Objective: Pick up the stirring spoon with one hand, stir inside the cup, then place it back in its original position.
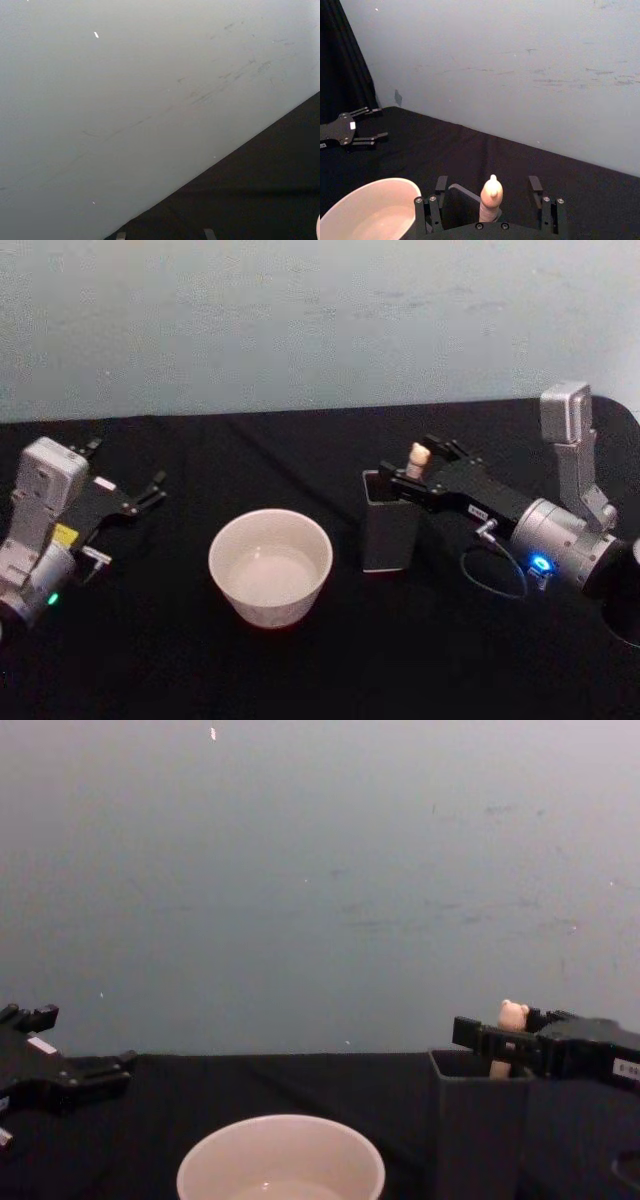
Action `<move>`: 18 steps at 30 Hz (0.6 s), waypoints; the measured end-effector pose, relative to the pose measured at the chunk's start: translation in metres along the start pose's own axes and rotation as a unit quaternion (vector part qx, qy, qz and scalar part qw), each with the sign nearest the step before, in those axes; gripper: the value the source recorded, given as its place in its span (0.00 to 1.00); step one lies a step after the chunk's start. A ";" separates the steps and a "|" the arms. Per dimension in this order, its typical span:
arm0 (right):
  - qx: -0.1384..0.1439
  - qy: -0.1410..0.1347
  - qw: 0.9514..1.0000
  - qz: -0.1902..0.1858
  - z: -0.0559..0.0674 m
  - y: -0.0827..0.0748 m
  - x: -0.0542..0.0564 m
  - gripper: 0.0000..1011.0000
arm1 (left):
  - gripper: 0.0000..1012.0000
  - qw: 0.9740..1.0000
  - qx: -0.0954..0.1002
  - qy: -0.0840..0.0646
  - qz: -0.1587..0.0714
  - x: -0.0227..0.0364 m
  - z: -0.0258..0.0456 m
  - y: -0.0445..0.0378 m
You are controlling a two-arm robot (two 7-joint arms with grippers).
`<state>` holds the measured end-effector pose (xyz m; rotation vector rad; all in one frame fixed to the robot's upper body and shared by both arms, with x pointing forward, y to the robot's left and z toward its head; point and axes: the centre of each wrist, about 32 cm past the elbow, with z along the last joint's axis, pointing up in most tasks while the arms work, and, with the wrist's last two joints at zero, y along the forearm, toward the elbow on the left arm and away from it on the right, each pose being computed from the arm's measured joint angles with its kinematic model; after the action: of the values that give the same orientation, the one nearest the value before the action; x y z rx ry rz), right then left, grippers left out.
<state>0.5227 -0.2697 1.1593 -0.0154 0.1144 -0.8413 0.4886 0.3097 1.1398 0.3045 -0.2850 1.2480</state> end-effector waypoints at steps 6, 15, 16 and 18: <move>0.000 0.000 1.000 0.000 0.000 0.000 0.000 0.99 | 0.99 1.000 0.000 0.000 0.000 0.0000 0.0000 0.0000; 0.000 0.000 1.000 -0.001 0.000 -0.001 0.000 0.89 | 0.99 1.000 0.000 0.000 0.000 0.0000 0.0000 0.0000; 0.000 0.000 1.000 -0.001 0.000 -0.001 0.000 0.89 | 0.99 1.000 0.000 0.000 0.000 0.0000 0.0000 0.0000; 0.001 -0.001 1.000 -0.001 0.000 -0.001 0.000 0.81 | 0.99 1.000 0.000 0.000 0.000 0.0000 0.0000 0.0000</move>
<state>0.5220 -0.2703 1.1596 -0.0144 0.1126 -0.8431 0.4886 0.3097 1.1398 0.3045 -0.2851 1.2480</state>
